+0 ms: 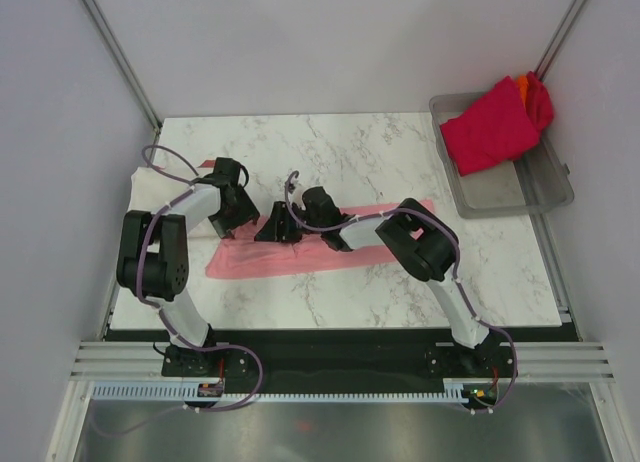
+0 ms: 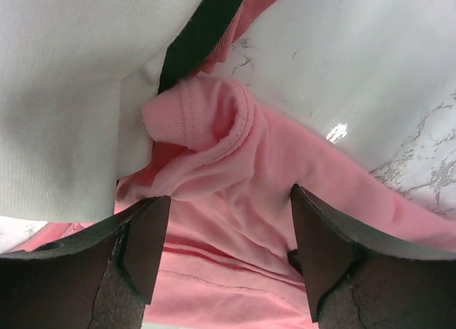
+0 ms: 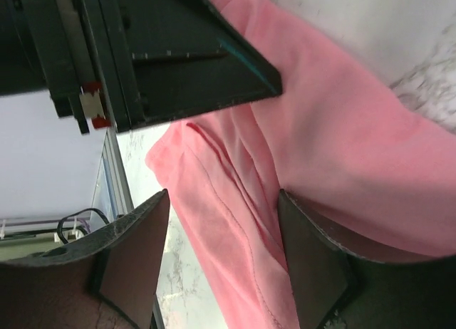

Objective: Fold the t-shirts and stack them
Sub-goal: Fold the tshirt

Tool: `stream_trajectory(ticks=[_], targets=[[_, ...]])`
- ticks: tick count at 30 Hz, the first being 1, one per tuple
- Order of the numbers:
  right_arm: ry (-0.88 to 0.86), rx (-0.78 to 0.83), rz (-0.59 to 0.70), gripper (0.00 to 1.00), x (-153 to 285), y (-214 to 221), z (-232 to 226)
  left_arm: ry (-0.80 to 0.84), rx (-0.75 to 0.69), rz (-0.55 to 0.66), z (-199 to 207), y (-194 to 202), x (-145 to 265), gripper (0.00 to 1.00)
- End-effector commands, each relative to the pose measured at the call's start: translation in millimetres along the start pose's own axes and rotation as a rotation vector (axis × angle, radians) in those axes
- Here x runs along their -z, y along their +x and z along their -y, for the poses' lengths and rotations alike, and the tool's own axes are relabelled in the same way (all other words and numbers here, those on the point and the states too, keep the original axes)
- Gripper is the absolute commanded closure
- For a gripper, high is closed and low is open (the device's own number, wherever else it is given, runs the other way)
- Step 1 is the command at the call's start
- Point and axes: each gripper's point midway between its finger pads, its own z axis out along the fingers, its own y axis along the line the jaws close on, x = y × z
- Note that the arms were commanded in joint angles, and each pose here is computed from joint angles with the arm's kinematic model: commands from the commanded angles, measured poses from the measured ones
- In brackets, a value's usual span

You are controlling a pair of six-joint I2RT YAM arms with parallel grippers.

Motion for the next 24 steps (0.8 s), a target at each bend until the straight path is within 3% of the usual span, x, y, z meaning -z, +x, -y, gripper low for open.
stream_trajectory(ticks=[1,18,24], targets=[[-0.092,0.044,-0.012,0.31,6.7,8.5,-29.6,-0.014,-0.036,0.018,1.9,-8.2,2.0,0.24],[-0.139,0.109,-0.225,0.32,32.2,87.6,-61.7,-0.053,-0.036,0.031,-6.6,-9.2,4.2,0.24],[-0.228,0.172,-0.309,0.33,57.8,125.9,-97.8,-0.053,-0.036,0.033,-6.2,-10.1,4.2,0.24]])
